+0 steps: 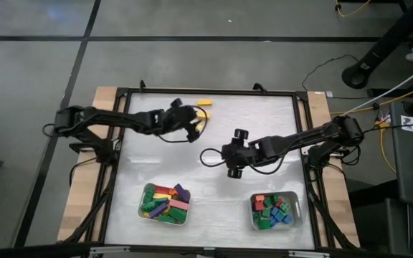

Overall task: Sort blocks by size
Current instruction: Put the rectangular yellow block into the white bin

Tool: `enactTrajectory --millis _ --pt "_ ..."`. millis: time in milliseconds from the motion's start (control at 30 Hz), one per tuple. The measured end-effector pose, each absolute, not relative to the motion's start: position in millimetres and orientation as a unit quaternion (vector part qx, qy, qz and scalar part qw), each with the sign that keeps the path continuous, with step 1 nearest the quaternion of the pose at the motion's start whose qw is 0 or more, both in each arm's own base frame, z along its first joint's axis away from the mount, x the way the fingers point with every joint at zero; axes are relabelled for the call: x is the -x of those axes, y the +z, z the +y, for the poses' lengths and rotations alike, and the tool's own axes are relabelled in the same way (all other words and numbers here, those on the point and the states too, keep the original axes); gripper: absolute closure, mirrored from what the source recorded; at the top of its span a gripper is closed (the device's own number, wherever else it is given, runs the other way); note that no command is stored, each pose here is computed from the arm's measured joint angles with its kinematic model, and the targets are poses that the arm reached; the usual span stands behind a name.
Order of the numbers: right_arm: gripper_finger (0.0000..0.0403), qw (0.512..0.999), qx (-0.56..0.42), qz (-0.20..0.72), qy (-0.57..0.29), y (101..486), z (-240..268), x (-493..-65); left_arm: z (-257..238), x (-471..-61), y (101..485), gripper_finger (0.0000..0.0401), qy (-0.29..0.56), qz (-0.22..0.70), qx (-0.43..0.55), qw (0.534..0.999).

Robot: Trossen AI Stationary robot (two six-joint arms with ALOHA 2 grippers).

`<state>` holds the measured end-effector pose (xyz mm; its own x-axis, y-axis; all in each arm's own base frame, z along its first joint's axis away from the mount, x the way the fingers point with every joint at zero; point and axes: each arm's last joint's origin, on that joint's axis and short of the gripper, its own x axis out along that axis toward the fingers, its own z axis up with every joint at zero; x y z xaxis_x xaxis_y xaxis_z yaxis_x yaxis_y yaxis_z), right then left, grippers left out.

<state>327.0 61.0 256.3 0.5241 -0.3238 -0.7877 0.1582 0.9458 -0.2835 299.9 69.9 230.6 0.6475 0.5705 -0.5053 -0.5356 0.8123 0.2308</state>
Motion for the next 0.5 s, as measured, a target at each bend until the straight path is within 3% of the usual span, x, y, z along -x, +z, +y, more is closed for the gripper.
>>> enactTrajectory --millis 167,500 --pt "0.0189 0.827 0.111 0.533 -0.141 251.6 57.6 -311.7 92.9 -311.4 208.9 0.0215 0.199 0.322 -0.095 0.921" --pt "0.0189 0.789 0.13 0.582 -0.15 240.3 54.3 -298.9 136.4 -314.6 179.5 0.0215 0.151 0.363 -0.098 0.914"
